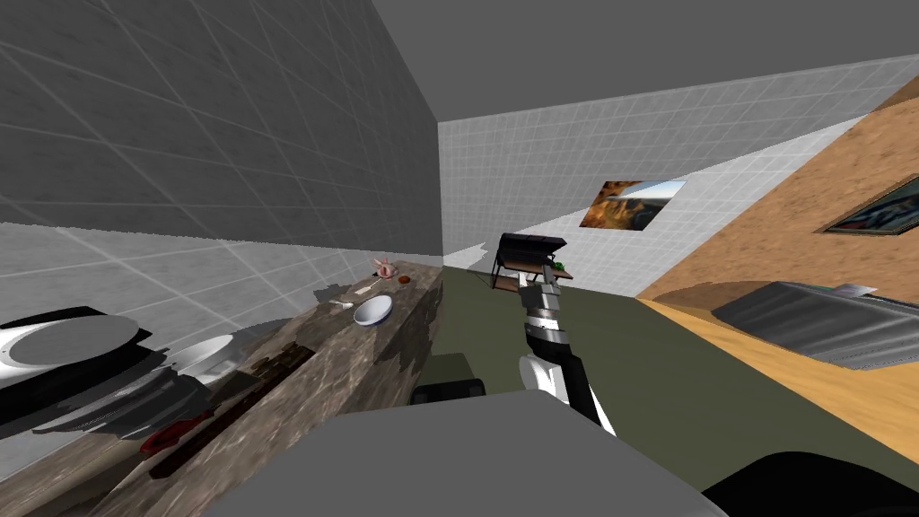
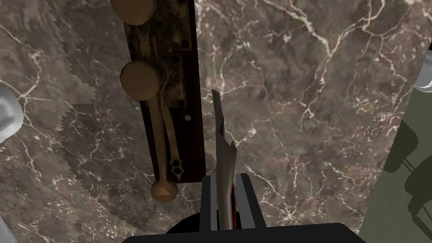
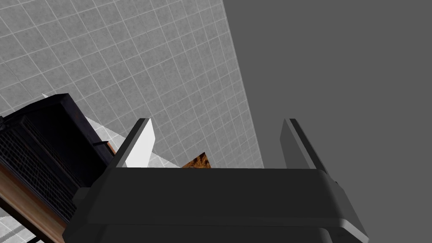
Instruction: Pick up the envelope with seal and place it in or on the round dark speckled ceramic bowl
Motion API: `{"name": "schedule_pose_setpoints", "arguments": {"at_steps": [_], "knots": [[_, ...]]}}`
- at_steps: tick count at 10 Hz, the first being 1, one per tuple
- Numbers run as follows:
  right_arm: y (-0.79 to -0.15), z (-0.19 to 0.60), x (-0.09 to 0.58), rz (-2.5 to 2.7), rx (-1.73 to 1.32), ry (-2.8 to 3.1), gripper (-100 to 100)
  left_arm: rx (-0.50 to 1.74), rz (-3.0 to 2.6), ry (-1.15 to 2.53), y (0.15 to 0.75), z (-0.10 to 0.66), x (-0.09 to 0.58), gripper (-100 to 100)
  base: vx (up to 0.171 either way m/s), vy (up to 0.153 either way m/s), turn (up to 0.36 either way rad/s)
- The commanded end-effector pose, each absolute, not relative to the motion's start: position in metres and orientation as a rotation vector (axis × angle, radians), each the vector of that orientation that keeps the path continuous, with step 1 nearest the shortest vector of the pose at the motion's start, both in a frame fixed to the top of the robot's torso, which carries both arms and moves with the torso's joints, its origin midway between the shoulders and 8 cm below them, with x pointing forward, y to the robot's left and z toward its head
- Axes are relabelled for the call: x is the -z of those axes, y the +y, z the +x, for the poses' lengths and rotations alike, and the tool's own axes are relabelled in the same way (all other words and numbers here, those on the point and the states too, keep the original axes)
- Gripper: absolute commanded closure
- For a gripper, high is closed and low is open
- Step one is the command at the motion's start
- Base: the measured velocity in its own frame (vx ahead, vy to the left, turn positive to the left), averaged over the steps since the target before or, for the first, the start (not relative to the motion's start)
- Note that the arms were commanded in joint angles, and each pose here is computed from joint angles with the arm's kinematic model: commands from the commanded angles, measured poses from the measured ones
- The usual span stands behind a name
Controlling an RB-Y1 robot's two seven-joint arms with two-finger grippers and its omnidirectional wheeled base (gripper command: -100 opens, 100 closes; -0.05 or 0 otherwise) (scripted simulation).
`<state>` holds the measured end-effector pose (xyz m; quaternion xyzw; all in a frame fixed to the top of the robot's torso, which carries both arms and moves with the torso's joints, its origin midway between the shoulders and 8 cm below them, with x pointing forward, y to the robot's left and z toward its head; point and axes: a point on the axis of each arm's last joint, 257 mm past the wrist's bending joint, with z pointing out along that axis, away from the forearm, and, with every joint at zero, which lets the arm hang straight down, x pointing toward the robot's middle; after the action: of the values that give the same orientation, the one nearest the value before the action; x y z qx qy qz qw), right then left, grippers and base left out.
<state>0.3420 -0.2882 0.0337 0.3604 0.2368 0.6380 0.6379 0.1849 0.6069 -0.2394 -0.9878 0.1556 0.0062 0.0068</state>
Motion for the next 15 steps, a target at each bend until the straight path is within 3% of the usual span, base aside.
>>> {"name": "schedule_pose_setpoints", "arguments": {"at_steps": [1,15], "knots": [[-0.288,0.342,-0.034,0.823,-1.457,0.541,0,-0.024,-3.093,0.474,0.608,0.185,0.231,100,-0.069,0.029,-0.027],[-0.288,0.342,-0.034,0.823,-1.457,0.541,0,-0.029,-3.110,0.394,0.605,0.197,0.156,100,-0.087,0.033,-0.039]]}}
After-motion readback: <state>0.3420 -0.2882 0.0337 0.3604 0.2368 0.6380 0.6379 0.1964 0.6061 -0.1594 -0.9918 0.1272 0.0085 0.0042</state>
